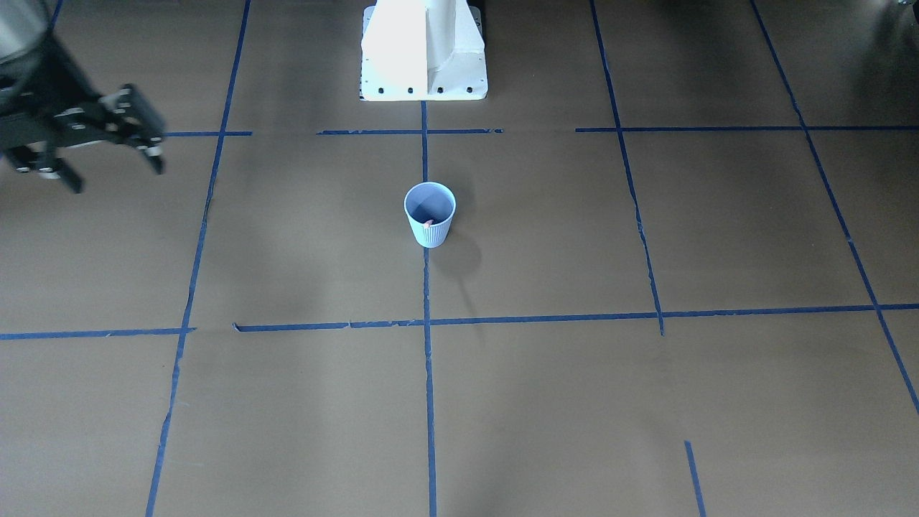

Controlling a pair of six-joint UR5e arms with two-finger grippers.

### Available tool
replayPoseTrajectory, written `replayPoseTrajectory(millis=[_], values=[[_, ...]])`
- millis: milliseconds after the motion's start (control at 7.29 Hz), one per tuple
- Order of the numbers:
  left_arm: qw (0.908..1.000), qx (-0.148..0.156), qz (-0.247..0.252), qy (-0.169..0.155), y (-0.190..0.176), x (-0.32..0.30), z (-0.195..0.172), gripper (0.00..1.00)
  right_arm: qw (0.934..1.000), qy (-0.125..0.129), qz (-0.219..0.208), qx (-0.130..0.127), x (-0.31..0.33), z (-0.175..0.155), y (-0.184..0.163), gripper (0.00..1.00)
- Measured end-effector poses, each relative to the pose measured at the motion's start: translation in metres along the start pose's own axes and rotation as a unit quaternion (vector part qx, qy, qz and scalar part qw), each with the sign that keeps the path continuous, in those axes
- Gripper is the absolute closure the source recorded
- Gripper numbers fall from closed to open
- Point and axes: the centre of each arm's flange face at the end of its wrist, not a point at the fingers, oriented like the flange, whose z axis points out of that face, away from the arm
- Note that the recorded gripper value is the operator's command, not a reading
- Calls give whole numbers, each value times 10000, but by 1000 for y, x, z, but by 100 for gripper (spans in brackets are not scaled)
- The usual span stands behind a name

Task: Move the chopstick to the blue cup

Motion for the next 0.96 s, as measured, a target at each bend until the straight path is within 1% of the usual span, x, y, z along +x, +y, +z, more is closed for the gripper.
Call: replayPoseTrajectory(millis=[137, 275, 412, 549, 686, 961], values=[[10000, -45, 17, 11, 5, -18, 9, 0, 9997, 79, 164, -159, 67, 8, 15, 0], [10000, -34, 36, 11, 8, -28, 15, 0, 9990, 72, 321, -304, 139, 12, 32, 0], [10000, -14, 52, 9, 10, -32, 18, 0, 9981, -37, 450, -419, 205, 16, 52, 0], [10000, -12, 50, 9, 11, -34, 19, 0, 9965, -152, 624, -526, 248, 24, 71, 0], [10000, -64, -3, 17, 17, -40, 26, 0, 9947, -211, 788, -627, 273, 33, 87, 0], [9995, -250, -195, 57, 39, -63, 53, 0, 9924, -238, 975, -710, 293, 40, 104, 0]])
